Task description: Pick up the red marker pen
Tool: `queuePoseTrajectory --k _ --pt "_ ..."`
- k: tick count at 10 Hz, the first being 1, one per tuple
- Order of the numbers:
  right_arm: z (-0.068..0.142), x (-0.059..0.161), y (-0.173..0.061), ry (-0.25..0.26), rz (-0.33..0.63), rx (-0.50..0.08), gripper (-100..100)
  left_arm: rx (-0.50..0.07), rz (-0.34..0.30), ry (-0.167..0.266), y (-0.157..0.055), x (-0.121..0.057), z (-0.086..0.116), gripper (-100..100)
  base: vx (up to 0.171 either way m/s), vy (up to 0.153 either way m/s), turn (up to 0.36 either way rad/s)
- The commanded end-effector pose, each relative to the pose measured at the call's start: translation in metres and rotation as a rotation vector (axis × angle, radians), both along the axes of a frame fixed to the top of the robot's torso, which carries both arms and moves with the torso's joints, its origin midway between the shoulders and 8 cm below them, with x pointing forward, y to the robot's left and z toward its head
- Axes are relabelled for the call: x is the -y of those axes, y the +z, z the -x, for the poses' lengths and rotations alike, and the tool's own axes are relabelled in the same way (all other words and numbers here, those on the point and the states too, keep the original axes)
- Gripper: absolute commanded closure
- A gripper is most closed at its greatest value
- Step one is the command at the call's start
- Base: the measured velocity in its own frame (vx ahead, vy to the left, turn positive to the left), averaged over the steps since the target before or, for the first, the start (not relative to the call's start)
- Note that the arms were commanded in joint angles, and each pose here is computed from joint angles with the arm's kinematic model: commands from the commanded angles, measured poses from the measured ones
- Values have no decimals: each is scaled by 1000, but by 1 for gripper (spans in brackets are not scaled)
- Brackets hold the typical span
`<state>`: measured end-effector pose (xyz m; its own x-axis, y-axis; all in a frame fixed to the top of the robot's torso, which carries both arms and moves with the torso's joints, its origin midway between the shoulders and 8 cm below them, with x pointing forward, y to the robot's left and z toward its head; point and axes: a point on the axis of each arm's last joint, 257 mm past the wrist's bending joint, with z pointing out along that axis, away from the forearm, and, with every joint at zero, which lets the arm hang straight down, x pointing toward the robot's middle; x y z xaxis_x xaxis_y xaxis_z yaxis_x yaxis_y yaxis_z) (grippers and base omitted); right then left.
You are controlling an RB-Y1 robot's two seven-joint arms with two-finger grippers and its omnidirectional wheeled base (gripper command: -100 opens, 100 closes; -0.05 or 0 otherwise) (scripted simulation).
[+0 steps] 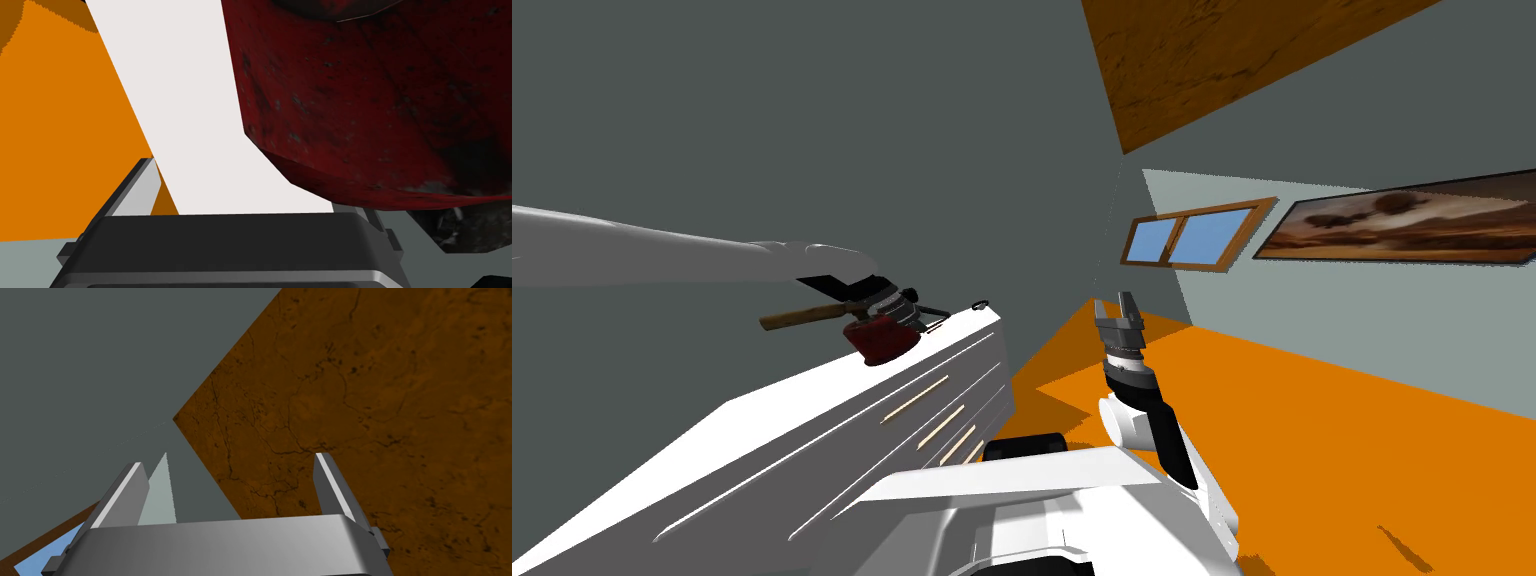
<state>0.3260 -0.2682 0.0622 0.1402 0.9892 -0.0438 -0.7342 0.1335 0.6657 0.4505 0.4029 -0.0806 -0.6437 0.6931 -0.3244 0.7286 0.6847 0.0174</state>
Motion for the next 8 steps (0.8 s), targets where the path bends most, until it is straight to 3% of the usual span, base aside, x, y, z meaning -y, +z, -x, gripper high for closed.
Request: queuePoseTrajectory --k 1,5,6,7,8 --pt "0 0 0 0 0 0 0 9 -6 21 1 -17 1 -100 -77 -76 -184" --pt "0 0 0 0 0 0 0 36 -25 96 6 -72 11 -100 -95 -90 -175" --pt "0 0 0 0 0 0 0 40 -29 109 6 -81 13 -100 -116 -107 -180" --pt "0 0 0 0 0 0 0 37 -26 101 5 -74 10 -100 -49 -47 -19" --pt "0 0 0 0 0 0 0 37 -27 101 5 -75 11 100 -9 -8 6"
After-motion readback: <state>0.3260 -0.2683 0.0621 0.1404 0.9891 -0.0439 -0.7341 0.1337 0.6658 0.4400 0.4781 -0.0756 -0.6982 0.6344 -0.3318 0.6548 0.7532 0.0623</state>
